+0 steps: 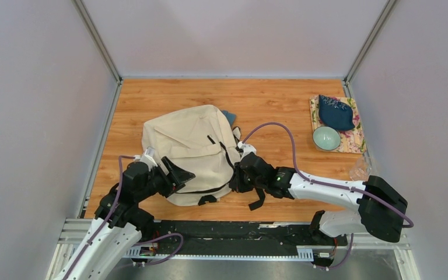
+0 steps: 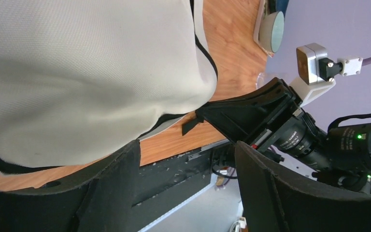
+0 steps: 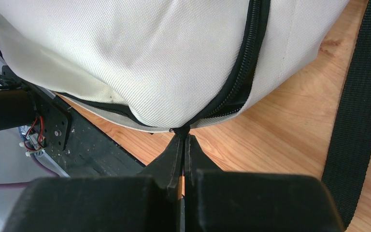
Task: Pack the student bag
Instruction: Zip the student bag at the center of the board.
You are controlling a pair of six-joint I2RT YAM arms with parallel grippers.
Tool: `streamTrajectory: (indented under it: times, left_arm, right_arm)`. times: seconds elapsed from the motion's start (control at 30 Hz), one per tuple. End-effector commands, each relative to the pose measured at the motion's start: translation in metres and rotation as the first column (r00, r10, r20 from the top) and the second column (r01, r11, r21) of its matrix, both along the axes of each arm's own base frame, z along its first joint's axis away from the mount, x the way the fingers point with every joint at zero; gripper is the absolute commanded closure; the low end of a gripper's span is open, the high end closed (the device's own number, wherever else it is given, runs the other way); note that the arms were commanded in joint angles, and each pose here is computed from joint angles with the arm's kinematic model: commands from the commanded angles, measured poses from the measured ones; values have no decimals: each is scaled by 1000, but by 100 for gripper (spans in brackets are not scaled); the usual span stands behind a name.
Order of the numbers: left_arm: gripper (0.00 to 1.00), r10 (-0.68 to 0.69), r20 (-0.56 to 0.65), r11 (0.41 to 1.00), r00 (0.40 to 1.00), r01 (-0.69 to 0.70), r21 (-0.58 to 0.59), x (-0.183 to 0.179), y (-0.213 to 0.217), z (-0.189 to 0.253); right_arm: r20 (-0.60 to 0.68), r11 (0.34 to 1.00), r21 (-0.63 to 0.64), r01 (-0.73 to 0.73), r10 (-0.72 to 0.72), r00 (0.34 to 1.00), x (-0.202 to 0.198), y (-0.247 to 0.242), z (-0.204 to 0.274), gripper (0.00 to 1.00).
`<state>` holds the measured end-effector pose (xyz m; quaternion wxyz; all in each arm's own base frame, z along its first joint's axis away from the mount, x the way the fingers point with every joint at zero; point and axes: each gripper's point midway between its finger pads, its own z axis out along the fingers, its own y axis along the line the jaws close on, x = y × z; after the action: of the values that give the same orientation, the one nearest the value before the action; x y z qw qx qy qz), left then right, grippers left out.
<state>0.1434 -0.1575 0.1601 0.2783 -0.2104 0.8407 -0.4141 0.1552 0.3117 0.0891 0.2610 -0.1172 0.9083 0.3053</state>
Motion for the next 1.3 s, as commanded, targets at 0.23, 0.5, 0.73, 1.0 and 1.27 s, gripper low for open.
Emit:
streamTrajectory:
  times: [0.23, 0.5, 0.73, 1.0, 1.27]
  left_arm:
    - [21, -42, -108, 996, 993, 33, -80, -12, -22, -25]
    - [21, -77, -143, 997, 987, 77, -8, -26, -48, -59]
    - [20, -6, -111, 1000, 994, 5, -10, -11, -58, -85]
    - [18, 130, -58, 991, 990, -131, -12, 15, -51, -83]
    - [18, 246, 17, 968, 969, -247, 46, 33, -31, -79]
  right_arm:
    - [34, 996, 64, 61, -63, 997, 17, 14, 19, 100]
    - [34, 996, 64, 66, -69, 997, 18, 14, 21, 100]
    - [38, 993, 102, 57, -61, 997, 15, 15, 29, 100]
    - [27, 995, 98, 30, -33, 999, 5, 13, 24, 100]
    - [33, 995, 104, -1, -3, 999, -4, 17, 26, 100]
